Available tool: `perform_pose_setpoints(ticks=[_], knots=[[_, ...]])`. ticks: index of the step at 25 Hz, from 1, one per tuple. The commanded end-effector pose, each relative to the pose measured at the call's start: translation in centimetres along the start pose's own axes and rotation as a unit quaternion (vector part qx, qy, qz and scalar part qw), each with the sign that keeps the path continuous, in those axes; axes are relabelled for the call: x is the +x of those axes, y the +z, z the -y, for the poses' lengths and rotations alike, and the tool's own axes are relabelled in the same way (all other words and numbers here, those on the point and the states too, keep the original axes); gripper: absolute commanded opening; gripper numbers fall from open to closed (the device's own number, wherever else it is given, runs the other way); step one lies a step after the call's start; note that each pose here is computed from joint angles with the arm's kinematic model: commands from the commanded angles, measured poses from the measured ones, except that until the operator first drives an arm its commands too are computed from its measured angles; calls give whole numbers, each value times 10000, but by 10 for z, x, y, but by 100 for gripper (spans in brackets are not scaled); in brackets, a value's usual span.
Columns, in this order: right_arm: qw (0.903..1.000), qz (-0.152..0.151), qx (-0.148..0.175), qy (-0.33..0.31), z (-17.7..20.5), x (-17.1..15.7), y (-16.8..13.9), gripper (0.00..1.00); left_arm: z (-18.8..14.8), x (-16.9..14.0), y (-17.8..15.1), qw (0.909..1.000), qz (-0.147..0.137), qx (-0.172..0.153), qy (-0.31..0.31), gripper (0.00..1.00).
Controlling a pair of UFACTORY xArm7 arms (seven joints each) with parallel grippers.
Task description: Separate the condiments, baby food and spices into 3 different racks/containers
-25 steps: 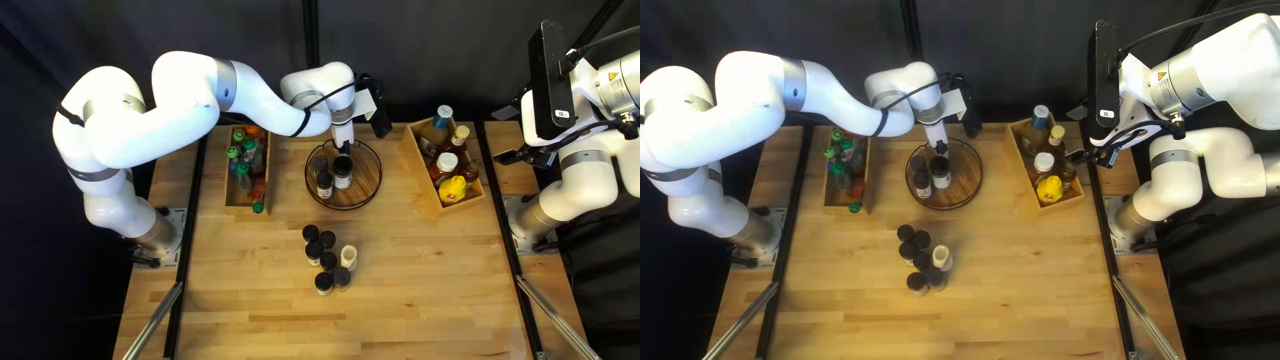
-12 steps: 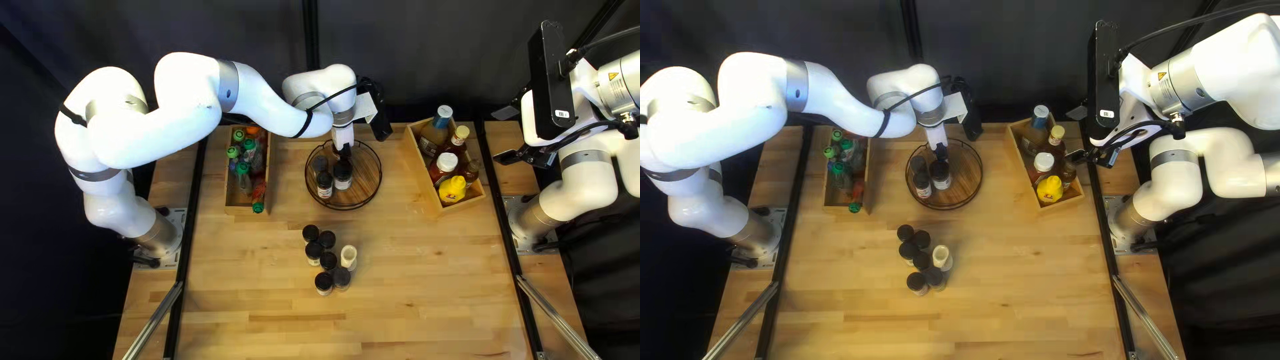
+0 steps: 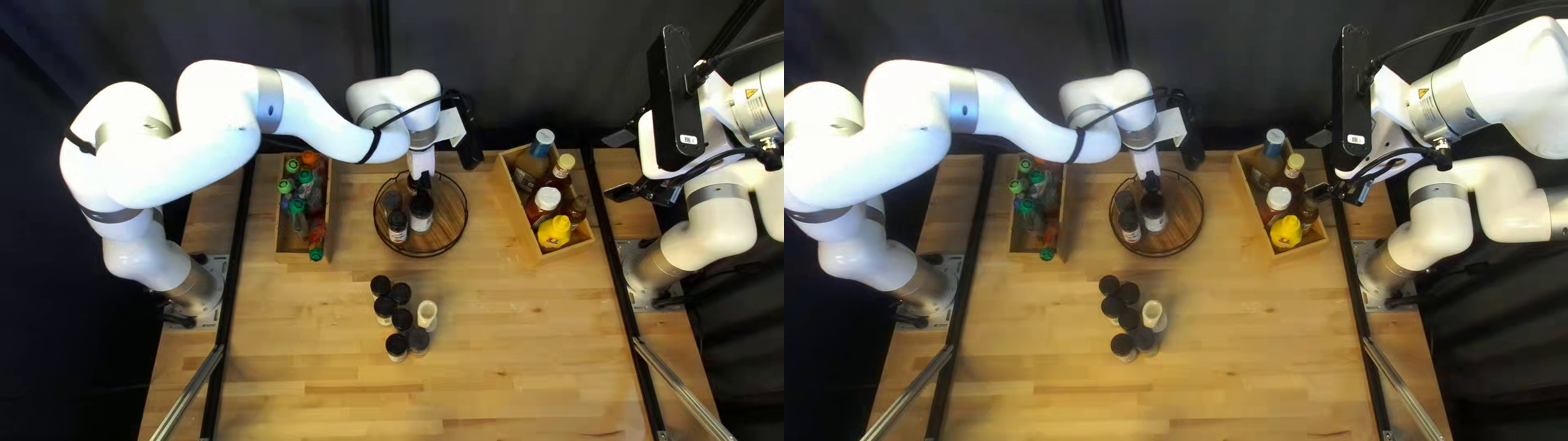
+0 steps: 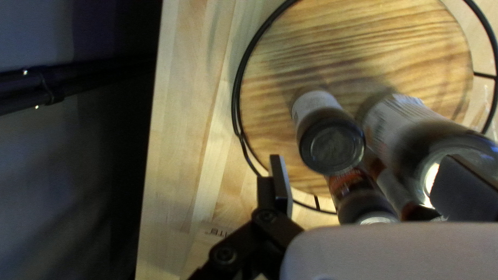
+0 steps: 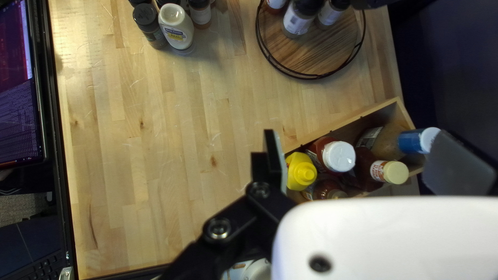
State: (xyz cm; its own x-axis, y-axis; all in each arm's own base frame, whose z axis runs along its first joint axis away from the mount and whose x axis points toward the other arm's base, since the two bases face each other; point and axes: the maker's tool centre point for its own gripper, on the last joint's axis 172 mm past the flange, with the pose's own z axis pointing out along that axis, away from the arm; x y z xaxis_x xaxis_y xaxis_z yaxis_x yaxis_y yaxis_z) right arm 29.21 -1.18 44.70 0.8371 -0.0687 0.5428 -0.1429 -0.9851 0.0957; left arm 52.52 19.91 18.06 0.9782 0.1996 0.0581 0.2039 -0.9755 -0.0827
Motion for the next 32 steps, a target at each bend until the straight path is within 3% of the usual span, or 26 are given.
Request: perform_pose_setpoints(ticks=[1, 5, 7, 10, 11, 15, 18, 21, 24, 32], knots=[[10000, 0, 0, 0, 0, 0, 0, 100, -20, -11, -20, 9992, 60, -182, 350, 100], [10000, 0, 0, 0, 0, 0, 0, 100, -65, -30, -38, 9919, 126, -570, 1124, 100], [10000, 0, 0, 0, 0, 0, 0, 100, -94, -42, -45, 9821, 175, -815, 1688, 100], [10000, 0, 0, 0, 0, 0, 0, 100, -140, -63, -50, 9594, 256, -1095, 2587, 100], [10000, 0, 0, 0, 0, 0, 0, 100, -157, -72, -52, 9471, 285, -1187, 2967, 100], [10000, 0, 0, 0, 0, 0, 0, 100, -201, -105, -59, 9128, 264, -1282, 3869, 100], [10000, 0, 0, 0, 0, 0, 0, 100, -217, -127, -54, 8937, 225, -1225, 4311, 100], [10000, 0, 0, 0, 0, 0, 0, 100, -217, -145, -37, 8809, 177, -1119, 4596, 100], [10000, 0, 0, 0, 0, 0, 0, 100, -208, -157, -13, 8759, 110, -965, 4726, 100], [10000, 0, 0, 0, 0, 0, 0, 100, -190, -165, 41, 8807, 32, -786, 4671, 100]])
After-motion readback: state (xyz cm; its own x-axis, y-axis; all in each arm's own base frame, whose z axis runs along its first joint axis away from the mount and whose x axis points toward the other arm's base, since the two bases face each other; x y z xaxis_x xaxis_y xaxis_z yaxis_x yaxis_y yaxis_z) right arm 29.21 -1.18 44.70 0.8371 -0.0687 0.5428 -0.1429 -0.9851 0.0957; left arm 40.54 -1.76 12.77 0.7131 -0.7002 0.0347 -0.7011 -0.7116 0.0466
